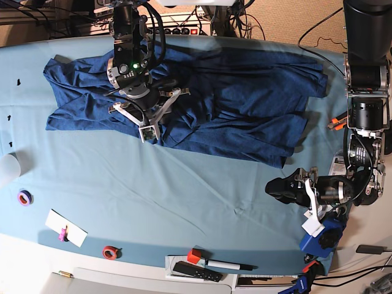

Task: Layout the t-shirt on the table in an organized manner, then fold the t-shirt properly
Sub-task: 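Drag the right gripper across the shirt body toward the left gripper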

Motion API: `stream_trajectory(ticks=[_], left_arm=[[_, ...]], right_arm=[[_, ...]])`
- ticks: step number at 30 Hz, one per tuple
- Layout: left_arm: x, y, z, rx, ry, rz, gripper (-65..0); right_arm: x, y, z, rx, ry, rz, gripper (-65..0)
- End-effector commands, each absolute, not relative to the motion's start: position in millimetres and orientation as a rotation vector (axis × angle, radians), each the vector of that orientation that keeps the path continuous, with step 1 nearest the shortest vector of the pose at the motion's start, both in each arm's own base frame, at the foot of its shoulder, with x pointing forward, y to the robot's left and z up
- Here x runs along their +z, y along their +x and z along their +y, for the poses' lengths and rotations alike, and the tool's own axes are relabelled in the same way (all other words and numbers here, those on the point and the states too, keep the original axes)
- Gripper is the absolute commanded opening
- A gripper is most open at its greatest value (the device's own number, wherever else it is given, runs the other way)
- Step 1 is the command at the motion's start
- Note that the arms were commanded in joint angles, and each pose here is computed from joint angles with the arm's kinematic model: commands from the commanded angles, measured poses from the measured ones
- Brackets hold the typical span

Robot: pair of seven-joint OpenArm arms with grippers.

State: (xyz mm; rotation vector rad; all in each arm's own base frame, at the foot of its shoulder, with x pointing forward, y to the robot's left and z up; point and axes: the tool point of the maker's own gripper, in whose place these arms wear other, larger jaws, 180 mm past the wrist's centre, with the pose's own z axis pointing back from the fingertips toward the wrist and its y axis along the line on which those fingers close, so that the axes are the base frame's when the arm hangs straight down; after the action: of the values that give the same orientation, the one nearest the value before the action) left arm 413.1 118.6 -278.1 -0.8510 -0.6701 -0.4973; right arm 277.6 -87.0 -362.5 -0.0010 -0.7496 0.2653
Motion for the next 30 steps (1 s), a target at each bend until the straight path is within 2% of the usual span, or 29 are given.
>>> stream_trajectory(ticks=[1, 2, 9, 15, 30], left_arm=[[-253.5, 425.0, 121.9, -0.506, -0.858, -0.742, -33.5], [-253.5, 425.0, 121.9, -0.506, -0.858, -0.742, -33.5], [-253.5, 425.1, 122.1, -0.506, -0.858, -0.743, -33.5], [-253.6, 425.0, 122.1, -0.505, -0.858, -0.742, -33.5], [-254.1, 425.1, 122.4, -0.506, -0.854, -0.741, -33.5]], right_arm=[[-350.7, 286.1, -85.5, 0.262, 0.0, -0.802, -63.2], [-350.7, 286.2, -85.5, 0.262, 0.0, -0.802, -65.0], [-349.8, 285.0, -72.5, 0.292, 0.024, -0.806, -65.0], [-343.9, 277.3, -24.6, 0.419, 0.091, -0.828, -65.0], [-278.4, 247.6, 102.9, 0.816, 0.28, -1.031, -65.0]])
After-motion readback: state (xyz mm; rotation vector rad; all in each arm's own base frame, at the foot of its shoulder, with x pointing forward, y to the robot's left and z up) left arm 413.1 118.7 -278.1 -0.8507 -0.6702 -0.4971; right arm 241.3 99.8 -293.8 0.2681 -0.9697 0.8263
